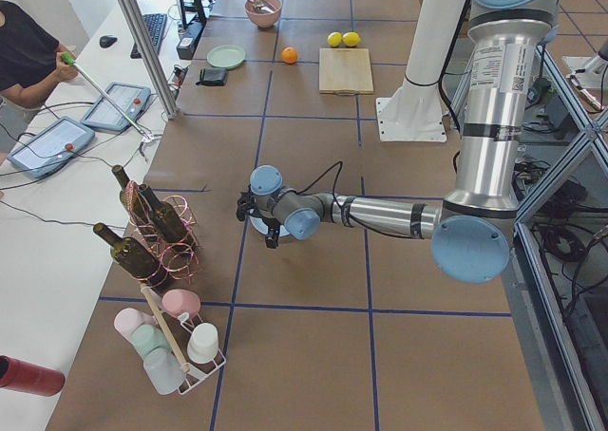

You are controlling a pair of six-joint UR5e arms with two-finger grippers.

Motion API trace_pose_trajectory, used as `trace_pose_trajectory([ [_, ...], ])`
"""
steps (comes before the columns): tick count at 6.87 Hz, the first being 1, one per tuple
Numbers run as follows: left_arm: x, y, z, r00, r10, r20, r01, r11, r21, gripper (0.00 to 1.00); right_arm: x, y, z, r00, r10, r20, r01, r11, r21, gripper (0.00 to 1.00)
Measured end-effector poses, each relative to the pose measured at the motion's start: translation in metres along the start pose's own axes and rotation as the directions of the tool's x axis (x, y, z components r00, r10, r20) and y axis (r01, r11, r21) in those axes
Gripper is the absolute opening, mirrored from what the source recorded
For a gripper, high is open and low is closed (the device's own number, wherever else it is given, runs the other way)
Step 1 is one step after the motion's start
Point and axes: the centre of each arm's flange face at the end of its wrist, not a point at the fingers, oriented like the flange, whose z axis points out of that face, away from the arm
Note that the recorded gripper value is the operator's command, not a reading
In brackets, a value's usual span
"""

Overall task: Pick orange to plate
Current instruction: 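Reach the left gripper to the light blue plate rim and grip it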

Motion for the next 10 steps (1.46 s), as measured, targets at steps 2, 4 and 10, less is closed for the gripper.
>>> trace_pose_trajectory([
  [2,0.009,-0.002,0.019,1.0,0.014,0.009,-0.014,1.0,-0.023,0.01,0.0,0.0,0.001,1.0,0.0,0.001,0.0,1.0,-0.002,1.0],
  [4,0.012,-0.003,0.021,0.999,0.029,0.015,-0.029,0.999,-0.02,0.0,-0.001,0.0,0.001,1.0,0.001,0.01,-0.001,1.0,-0.003,1.0],
  [10,0.063,-0.013,-0.016,0.998,0.014,-0.055,-0.011,0.999,0.039,0.0,-0.001,0.001,0.003,1.0,0.004,0.03,-0.004,1.0,-0.006,1.0],
])
